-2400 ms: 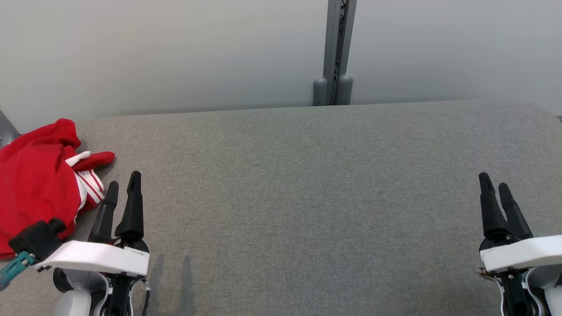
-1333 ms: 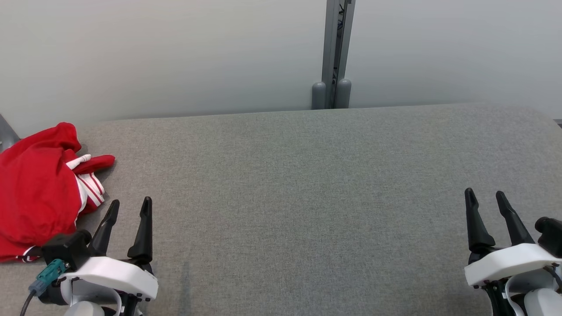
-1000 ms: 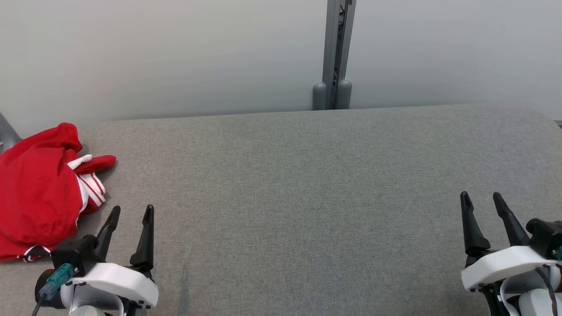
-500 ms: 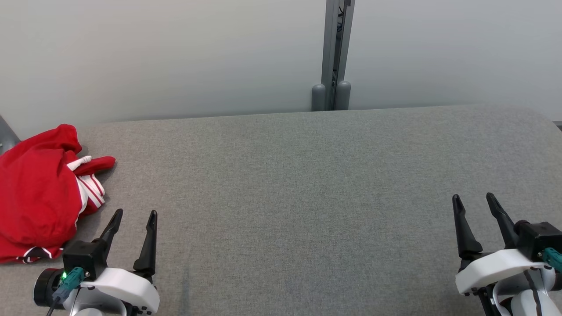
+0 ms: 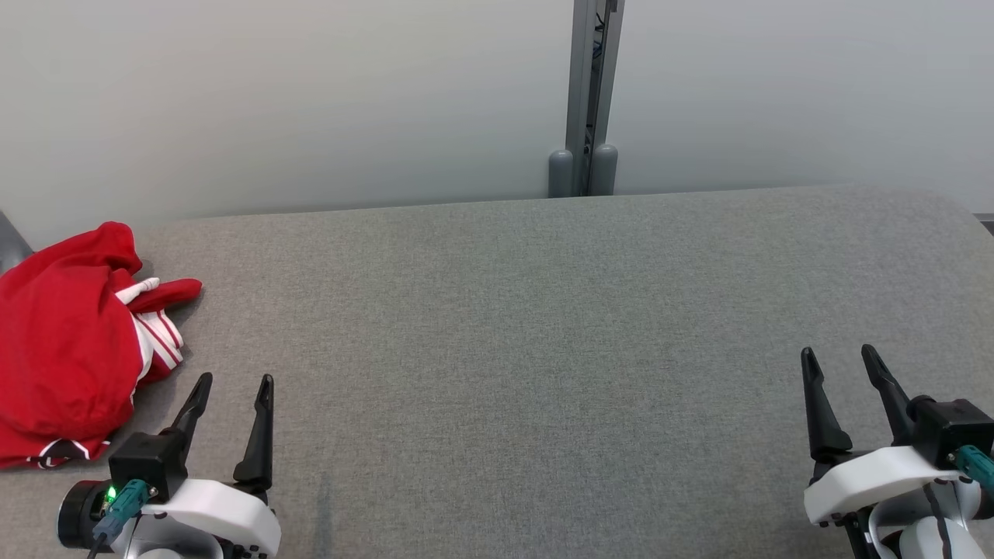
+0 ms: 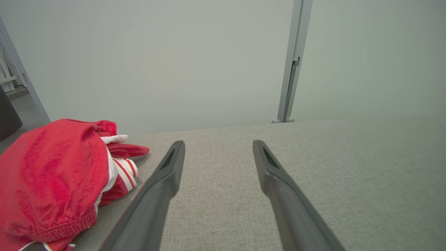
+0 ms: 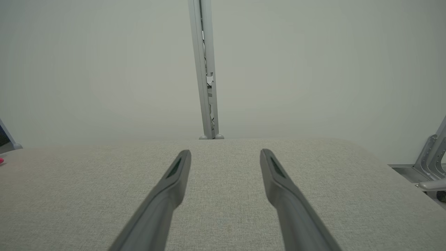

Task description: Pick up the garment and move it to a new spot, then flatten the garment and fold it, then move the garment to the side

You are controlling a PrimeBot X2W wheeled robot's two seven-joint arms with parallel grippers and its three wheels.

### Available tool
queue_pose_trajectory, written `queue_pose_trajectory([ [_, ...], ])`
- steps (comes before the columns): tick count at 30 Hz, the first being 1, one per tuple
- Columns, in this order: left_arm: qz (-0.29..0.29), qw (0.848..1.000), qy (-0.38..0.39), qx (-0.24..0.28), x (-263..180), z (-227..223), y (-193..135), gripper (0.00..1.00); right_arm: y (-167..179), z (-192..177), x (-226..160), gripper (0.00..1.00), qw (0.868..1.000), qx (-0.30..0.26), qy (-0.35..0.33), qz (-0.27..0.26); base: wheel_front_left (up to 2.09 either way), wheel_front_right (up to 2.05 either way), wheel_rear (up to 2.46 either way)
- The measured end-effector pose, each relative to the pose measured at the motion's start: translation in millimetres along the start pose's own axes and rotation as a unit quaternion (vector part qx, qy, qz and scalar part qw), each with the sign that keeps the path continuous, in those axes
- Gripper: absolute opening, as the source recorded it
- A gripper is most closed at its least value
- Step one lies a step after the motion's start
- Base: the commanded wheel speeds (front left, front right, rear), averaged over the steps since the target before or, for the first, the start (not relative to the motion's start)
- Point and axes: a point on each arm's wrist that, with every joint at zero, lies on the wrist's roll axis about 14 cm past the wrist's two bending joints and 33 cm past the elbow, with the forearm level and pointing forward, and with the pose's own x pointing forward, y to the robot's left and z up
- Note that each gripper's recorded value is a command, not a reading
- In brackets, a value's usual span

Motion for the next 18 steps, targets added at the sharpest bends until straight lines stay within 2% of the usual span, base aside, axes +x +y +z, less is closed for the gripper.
queue_pose_trajectory([
  [10, -0.007, 1.000, 0.004, 0.008, -0.7, -5.5, -4.5, 1.00, 0.5, -3.2, -2.3, 1.00, 1.000, -0.018, 0.003, 0.004, 0.00, 0.00, 0.00],
  [18, -0.004, 1.000, 0.008, 0.000, -0.4, -8.3, -3.4, 1.00, -1.3, -4.3, -2.9, 1.00, 1.000, -0.011, 0.004, 0.000, 0.00, 0.00, 0.00],
])
